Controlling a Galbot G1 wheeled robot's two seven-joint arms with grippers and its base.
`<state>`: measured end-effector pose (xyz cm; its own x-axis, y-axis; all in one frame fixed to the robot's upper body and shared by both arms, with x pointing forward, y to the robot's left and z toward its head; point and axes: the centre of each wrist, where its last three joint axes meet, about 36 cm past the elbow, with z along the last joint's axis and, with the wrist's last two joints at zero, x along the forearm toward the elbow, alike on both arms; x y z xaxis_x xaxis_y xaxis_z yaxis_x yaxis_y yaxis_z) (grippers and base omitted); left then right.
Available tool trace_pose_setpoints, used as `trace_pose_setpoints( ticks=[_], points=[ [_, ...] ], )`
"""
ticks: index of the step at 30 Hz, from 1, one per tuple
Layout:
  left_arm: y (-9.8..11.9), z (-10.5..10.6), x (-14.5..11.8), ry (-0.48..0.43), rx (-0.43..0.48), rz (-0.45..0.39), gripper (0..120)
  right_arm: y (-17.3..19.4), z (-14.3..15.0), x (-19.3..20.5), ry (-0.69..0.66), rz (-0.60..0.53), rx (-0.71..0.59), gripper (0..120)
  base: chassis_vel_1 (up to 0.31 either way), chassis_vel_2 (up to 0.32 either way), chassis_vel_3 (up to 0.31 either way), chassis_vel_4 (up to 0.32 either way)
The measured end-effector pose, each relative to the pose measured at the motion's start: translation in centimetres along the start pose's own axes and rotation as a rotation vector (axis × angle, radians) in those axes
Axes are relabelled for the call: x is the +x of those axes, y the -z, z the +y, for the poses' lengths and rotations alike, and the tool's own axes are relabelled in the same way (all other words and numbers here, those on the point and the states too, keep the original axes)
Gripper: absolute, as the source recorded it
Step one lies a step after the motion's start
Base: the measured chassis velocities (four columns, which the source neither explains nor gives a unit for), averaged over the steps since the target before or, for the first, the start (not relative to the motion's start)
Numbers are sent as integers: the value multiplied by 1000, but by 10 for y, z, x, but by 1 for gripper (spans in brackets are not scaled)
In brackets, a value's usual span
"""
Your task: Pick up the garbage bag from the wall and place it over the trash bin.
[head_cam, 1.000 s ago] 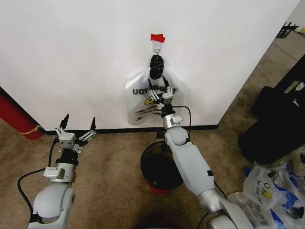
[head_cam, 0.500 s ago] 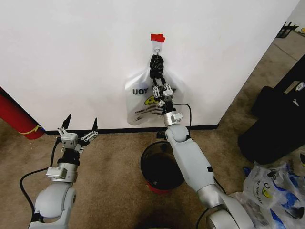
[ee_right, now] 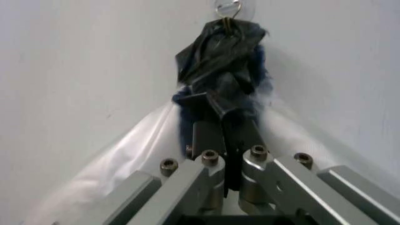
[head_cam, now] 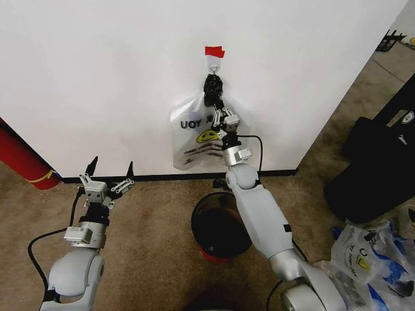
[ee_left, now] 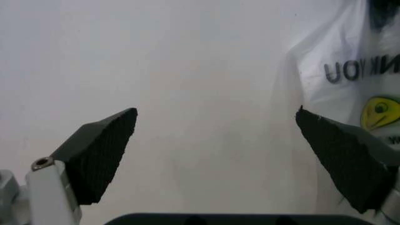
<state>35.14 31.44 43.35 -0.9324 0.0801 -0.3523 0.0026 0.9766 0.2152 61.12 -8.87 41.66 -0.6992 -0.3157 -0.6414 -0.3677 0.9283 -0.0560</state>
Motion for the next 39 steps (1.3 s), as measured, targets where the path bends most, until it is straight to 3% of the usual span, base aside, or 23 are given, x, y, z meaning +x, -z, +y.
trace_pose_setpoints(
  ticks=[10, 16, 21, 39],
  points=[
    [-1, -1, 0, 2, 11, -6, 100, 7, 21, 34, -14, 23, -60, 0, 0, 0, 0, 0],
    [0, -1, -2, 5, 23, -12, 100, 15, 37, 79, -34, 54, -114, 0, 0, 0, 0, 0],
    [-1, -5, -2, 6, 36, -19, 100, 26, 28, 128, -18, 97, -101, 0, 0, 0, 0, 0],
    [1, -9, -4, 5, 46, -35, 100, 58, -2, 213, 58, 158, -36, 0, 0, 0, 0, 0]
  ],
)
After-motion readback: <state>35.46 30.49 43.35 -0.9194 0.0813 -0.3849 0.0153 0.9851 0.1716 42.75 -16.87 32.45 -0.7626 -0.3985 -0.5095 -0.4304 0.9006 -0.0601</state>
